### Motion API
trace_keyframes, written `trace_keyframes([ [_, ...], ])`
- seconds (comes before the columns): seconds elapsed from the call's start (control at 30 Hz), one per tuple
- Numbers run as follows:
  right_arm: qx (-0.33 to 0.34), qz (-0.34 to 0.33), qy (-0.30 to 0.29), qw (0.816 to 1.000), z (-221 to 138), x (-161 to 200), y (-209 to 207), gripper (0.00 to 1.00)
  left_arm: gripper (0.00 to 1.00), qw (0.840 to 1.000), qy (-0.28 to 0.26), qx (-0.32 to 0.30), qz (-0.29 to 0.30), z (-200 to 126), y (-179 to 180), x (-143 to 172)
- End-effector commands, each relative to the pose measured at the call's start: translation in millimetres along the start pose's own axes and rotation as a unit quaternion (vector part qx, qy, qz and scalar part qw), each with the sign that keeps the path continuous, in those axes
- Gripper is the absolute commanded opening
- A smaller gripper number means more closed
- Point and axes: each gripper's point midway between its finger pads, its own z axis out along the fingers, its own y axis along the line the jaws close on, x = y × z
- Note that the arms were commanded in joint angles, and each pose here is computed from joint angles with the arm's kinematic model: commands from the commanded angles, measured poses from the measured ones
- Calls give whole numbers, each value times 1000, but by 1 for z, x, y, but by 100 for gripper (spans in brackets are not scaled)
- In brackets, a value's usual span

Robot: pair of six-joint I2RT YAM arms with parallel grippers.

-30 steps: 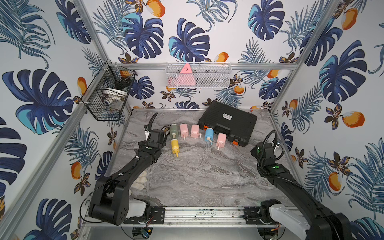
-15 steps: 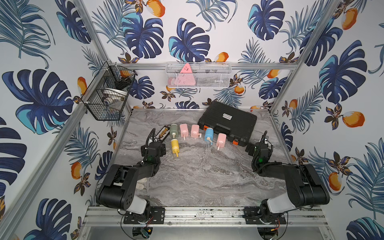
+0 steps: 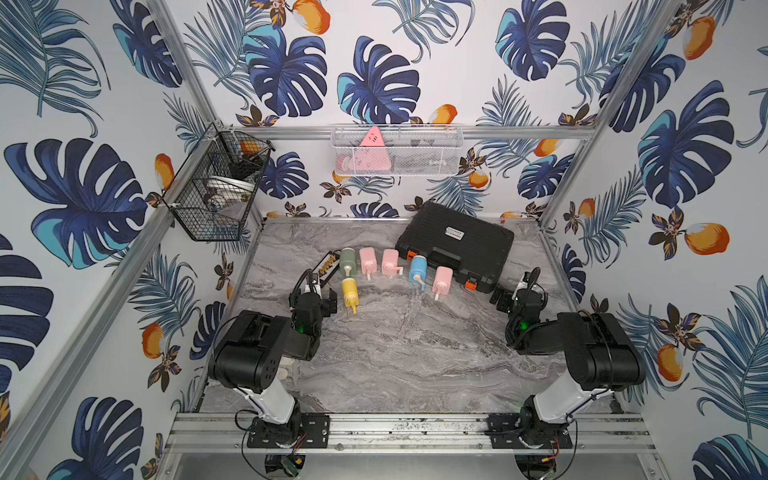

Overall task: Put the tray back into the pencil sharpener
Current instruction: Reset both arms

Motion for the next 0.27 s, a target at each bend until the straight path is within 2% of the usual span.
trace_keyframes([
  [0.0,-29,-3,-10,1000,3,-8,10,100,99,999,-27,-15,-16,-1,6,-13],
  [0.23,-52,-13,-8,999,1,-7,16,100,99,999,-27,-16,-16,0,6,-13],
])
